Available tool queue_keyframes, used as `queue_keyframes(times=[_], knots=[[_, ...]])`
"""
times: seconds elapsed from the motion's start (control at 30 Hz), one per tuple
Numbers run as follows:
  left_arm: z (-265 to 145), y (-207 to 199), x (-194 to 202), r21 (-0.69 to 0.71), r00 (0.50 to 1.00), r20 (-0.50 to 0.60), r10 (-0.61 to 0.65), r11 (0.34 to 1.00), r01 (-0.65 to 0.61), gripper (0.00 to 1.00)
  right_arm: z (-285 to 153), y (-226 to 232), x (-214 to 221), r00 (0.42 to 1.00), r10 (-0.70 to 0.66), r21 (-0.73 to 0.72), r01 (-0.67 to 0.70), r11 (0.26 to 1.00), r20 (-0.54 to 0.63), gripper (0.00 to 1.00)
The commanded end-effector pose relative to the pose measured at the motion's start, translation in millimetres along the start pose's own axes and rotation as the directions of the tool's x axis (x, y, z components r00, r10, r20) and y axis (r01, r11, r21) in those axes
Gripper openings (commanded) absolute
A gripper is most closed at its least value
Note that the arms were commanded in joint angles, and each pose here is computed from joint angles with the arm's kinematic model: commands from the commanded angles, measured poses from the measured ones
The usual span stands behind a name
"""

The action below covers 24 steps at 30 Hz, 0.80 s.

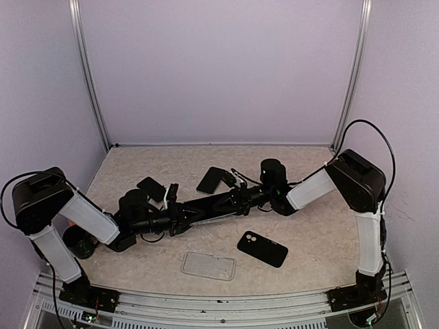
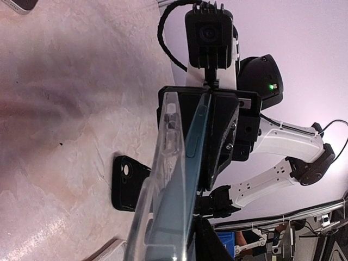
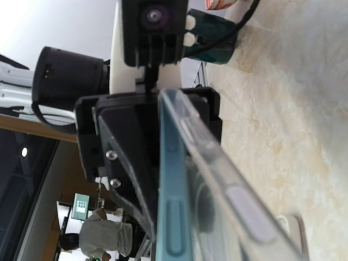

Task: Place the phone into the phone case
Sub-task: Install the phone on the phone case.

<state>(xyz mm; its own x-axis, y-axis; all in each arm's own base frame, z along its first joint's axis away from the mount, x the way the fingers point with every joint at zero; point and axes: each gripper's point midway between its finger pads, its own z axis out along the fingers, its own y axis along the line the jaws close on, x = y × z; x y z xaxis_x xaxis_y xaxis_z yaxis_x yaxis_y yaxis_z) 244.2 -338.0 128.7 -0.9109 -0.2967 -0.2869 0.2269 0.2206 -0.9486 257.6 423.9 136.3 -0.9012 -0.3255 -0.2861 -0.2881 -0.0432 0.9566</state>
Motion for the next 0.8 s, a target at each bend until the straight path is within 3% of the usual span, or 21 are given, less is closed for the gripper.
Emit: queue_keyframes(times=[0.0,0.2,0.47,0.77], knots=[[-0.4,-74.5,-4.6,0.262,0.990,0.030,0.141,0.954,-0.144,0.21,8.8,-5.1,14.9,0.998,0.050,0.024,-0.049,0.998,-0.044,0.02],[-0.6,-78.9,-3.7,0.279,0.988,0.028,0.153,0.948,-0.155,0.16,9.0,-3.8,15.4,0.997,0.047,0.031,-0.046,0.998,-0.055,0.07],[-3.2,-86.9,-1.3,0.322,0.986,0.028,0.162,0.933,-0.162,0.15,6.4,-3.4,13.6,0.997,0.050,0.056,-0.046,0.997,-0.065,0.26],[-1.2,-69.6,-3.7,0.249,0.989,0.032,0.141,0.958,-0.145,0.07,-8.9,-3.0,2.8,0.998,0.043,0.132,-0.037,0.991,-0.046,0.35]])
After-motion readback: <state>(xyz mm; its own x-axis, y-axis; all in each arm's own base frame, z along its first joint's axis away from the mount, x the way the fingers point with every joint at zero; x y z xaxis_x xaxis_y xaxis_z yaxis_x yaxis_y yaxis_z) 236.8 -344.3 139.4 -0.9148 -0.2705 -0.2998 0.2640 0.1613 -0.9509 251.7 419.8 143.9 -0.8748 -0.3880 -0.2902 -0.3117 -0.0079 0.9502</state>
